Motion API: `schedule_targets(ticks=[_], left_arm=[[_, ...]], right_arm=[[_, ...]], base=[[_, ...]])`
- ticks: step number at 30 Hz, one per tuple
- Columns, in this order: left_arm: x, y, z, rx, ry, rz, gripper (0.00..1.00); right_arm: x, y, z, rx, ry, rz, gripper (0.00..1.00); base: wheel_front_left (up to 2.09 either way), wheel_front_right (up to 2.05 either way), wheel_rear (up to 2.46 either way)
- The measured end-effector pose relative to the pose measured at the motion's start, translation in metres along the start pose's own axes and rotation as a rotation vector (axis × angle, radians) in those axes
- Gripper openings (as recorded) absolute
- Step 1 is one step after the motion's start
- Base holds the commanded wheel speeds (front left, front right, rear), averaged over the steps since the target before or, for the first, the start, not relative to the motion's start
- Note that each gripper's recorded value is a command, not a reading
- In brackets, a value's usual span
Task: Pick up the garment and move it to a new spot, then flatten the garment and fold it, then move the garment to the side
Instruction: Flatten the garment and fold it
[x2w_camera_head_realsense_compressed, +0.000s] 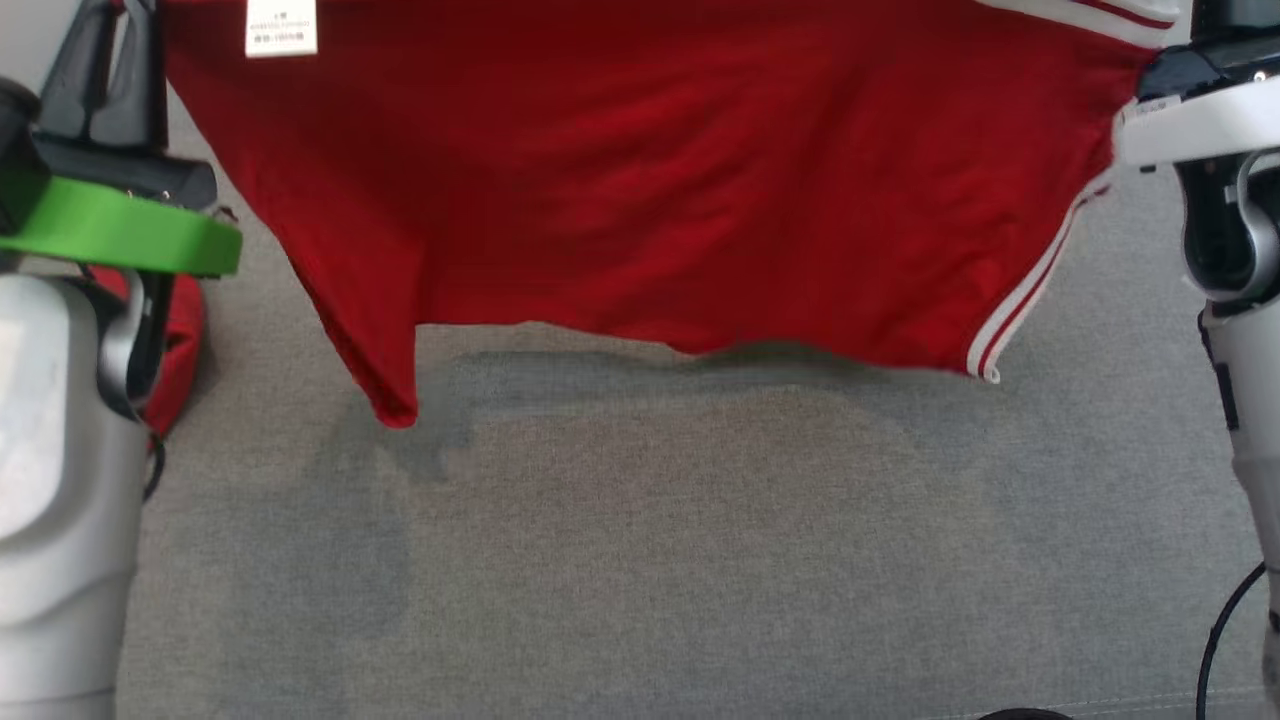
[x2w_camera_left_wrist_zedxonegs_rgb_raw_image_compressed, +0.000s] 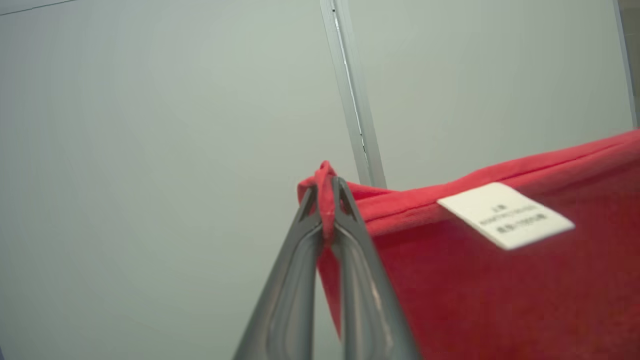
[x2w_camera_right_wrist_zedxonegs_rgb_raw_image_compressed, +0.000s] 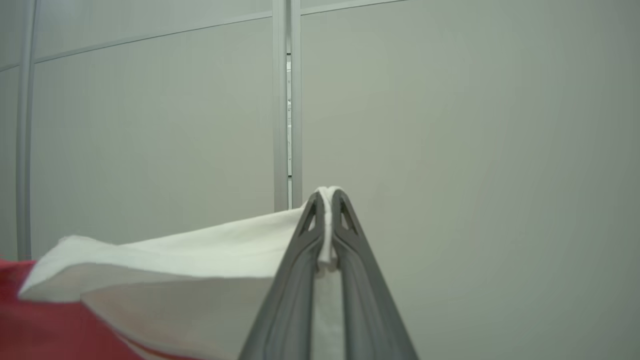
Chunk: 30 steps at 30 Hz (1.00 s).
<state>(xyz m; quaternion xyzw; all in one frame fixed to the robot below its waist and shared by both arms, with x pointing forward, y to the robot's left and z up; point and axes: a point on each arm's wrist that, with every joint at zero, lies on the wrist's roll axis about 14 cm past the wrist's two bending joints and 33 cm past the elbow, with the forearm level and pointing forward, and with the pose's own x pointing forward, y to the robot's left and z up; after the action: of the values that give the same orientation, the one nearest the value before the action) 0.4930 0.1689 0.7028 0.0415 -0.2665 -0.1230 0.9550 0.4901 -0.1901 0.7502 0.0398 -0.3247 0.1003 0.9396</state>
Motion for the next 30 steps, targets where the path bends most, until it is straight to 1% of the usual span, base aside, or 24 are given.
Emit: schedule_targets(ticks=[4, 8, 10, 13, 15, 17, 19, 21, 24, 26, 28, 29, 30], left_arm=[[0.031, 0.001, -0.013, 0.052, 0.030, -0.052, 0.00], [0.070, 0.003, -0.029, 0.098, 0.036, -0.086, 0.00], [0.095, 0.006, -0.029, 0.137, 0.008, -0.100, 0.00], [0.129, 0.013, -0.033, 0.198, -0.024, -0.101, 0.00], [0.147, 0.020, -0.039, 0.229, -0.033, -0.088, 0.00], [0.162, 0.023, -0.046, 0.262, -0.041, -0.088, 0.00], [0.173, 0.029, -0.049, 0.265, -0.060, -0.068, 0.00], [0.180, 0.033, -0.053, 0.263, -0.076, -0.050, 0.00], [0.179, 0.036, -0.076, 0.237, -0.059, -0.037, 0.00], [0.168, 0.040, -0.108, 0.198, 0.000, -0.021, 0.00], [0.148, 0.039, -0.151, 0.158, 0.090, -0.017, 0.00], [0.136, 0.037, -0.172, 0.137, 0.137, -0.017, 0.00], [0.109, 0.029, -0.211, 0.077, 0.226, -0.007, 0.00]], right_arm=[[0.021, -0.005, -0.022, -0.037, 0.051, 0.023, 0.00], [0.060, -0.016, -0.035, -0.100, 0.049, 0.033, 0.00], [0.085, -0.025, -0.035, -0.120, 0.027, 0.016, 0.00], [0.119, -0.046, -0.035, -0.207, -0.008, -0.014, 0.00], [0.134, -0.062, -0.037, -0.234, -0.033, -0.055, 0.00], [0.147, -0.066, -0.041, -0.272, -0.055, -0.064, 0.00], [0.156, -0.073, -0.045, -0.288, -0.076, -0.083, 0.00], [0.158, -0.083, -0.053, -0.294, -0.083, -0.113, 0.00], [0.158, -0.081, -0.068, -0.300, -0.089, -0.106, 0.00], [0.148, -0.076, -0.099, -0.284, -0.036, -0.089, 0.00], [0.129, -0.071, -0.139, -0.253, 0.044, -0.069, 0.00], [0.118, -0.070, -0.157, -0.242, 0.085, -0.059, 0.00], [0.090, -0.069, -0.190, -0.210, 0.170, -0.044, 0.00]], base=[[0.00, 0.00, 0.00], [0.00, 0.00, 0.00], [0.00, 0.00, 0.00], [0.00, 0.00, 0.00], [0.00, 0.00, 0.00], [0.00, 0.00, 0.00], [0.00, 0.00, 0.00], [0.00, 0.00, 0.00], [0.00, 0.00, 0.00], [0.00, 0.00, 0.00], [0.00, 0.00, 0.00], [0.00, 0.00, 0.00], [0.00, 0.00, 0.00]])
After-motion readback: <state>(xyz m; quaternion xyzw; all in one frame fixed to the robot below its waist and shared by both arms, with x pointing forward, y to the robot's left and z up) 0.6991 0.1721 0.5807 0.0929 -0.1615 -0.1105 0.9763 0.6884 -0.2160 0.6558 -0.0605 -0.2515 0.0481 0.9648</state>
